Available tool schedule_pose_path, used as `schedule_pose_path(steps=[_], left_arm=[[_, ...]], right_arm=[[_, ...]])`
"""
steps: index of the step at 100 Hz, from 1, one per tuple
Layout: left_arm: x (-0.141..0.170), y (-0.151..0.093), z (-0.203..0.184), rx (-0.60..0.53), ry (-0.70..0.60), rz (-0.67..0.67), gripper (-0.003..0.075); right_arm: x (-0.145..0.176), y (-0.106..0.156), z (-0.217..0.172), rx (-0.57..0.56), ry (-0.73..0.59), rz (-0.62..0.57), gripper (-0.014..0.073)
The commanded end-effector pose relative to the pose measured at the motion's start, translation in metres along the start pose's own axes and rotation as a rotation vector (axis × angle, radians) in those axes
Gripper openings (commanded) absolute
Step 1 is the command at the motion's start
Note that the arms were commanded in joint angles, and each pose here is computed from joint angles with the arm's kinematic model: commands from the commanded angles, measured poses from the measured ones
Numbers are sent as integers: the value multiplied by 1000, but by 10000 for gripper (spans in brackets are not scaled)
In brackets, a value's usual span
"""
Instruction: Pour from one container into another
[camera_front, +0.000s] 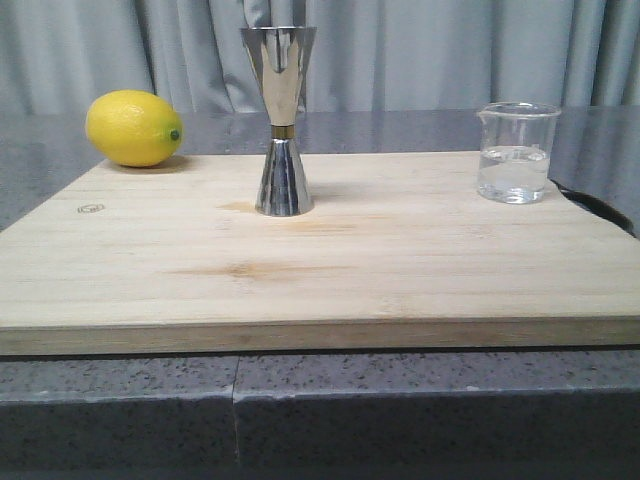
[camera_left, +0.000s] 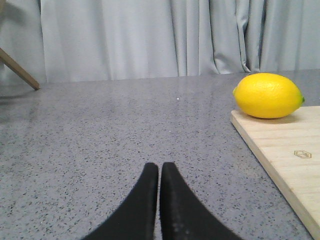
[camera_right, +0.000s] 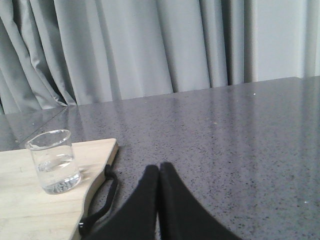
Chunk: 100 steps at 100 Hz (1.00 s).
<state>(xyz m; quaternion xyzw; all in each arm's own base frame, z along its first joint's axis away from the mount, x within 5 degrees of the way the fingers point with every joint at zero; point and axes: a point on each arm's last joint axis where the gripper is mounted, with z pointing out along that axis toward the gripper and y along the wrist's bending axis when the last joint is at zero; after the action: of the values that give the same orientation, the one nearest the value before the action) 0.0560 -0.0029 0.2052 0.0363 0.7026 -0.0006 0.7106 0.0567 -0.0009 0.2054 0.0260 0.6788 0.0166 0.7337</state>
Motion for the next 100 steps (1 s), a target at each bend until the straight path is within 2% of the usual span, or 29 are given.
schedule_pose_path(steps=[1, 85, 100], left_arm=[[-7, 0, -2, 3, -101, -13, -19], [-7, 0, -2, 3, -101, -13, -19], [-12, 0, -3, 1, -150, -23, -19]], right_arm=[[-4, 1, -2, -8, -96, -20, -71], [-7, 1, -2, -12, -124, -22, -71], [-11, 1, -3, -12, -122, -58, -71]])
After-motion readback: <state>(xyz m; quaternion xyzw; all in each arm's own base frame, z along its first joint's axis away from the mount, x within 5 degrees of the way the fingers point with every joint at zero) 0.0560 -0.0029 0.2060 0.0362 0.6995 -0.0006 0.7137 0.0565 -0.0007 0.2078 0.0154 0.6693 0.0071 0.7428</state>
